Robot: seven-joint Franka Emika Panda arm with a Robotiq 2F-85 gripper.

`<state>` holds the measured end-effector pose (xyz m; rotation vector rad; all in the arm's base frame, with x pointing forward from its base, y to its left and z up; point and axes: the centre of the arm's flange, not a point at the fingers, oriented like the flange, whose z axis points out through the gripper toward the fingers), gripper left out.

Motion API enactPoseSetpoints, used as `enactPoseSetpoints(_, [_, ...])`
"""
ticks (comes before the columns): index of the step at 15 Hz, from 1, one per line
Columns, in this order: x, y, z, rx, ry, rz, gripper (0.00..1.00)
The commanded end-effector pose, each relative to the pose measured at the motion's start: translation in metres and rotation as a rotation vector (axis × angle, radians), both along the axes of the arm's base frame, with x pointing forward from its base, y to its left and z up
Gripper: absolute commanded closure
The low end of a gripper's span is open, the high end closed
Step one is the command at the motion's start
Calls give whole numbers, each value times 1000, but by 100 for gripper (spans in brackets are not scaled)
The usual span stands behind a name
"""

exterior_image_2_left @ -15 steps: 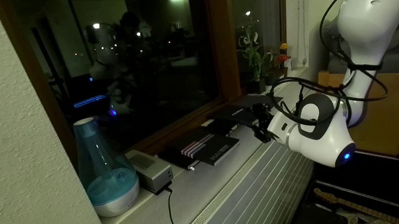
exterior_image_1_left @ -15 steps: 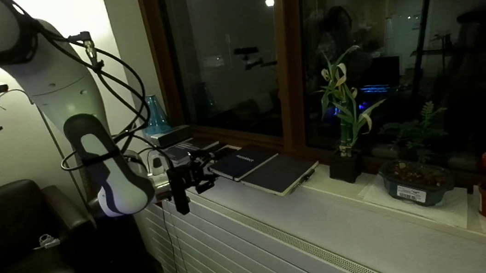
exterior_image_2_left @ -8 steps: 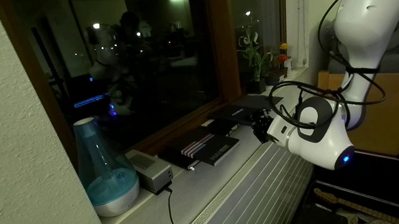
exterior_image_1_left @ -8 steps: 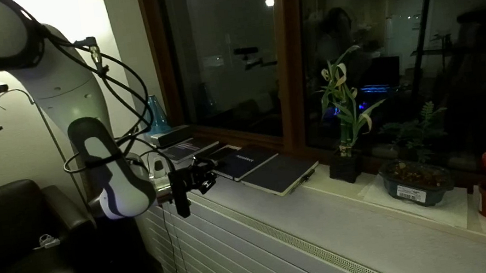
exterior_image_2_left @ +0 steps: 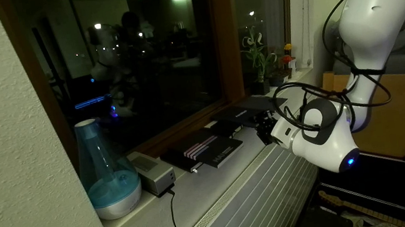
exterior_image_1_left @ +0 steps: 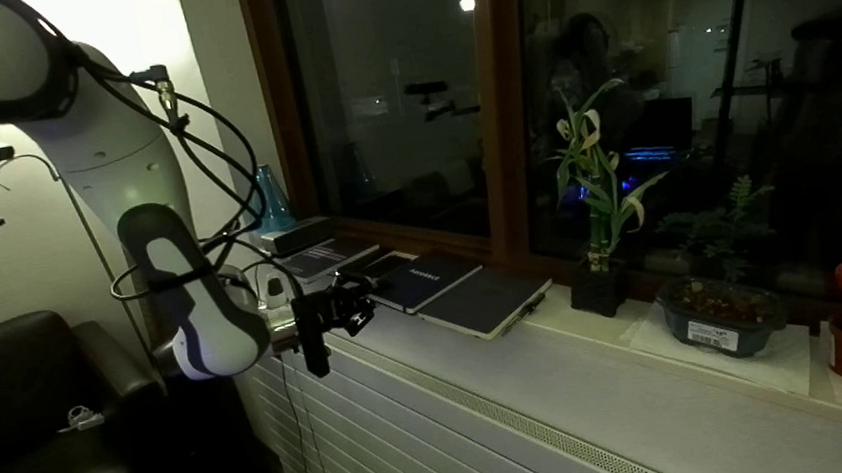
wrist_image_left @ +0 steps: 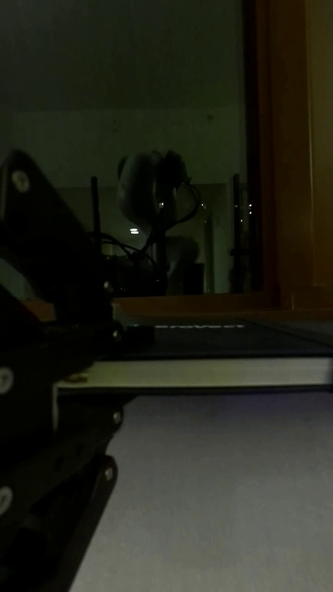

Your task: Put the second book from the right on top of the books on the left.

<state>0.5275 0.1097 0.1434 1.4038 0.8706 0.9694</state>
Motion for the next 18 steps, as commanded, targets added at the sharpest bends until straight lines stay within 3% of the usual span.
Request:
enactPoseSetpoints(1, [-5,1,9,-8,-25,-31,95])
enactPoseSetpoints(9, [-17,13,33,-15,-72,-69,95])
enactPoseSetpoints(18, [-32,35,99,42,-130,-20,95])
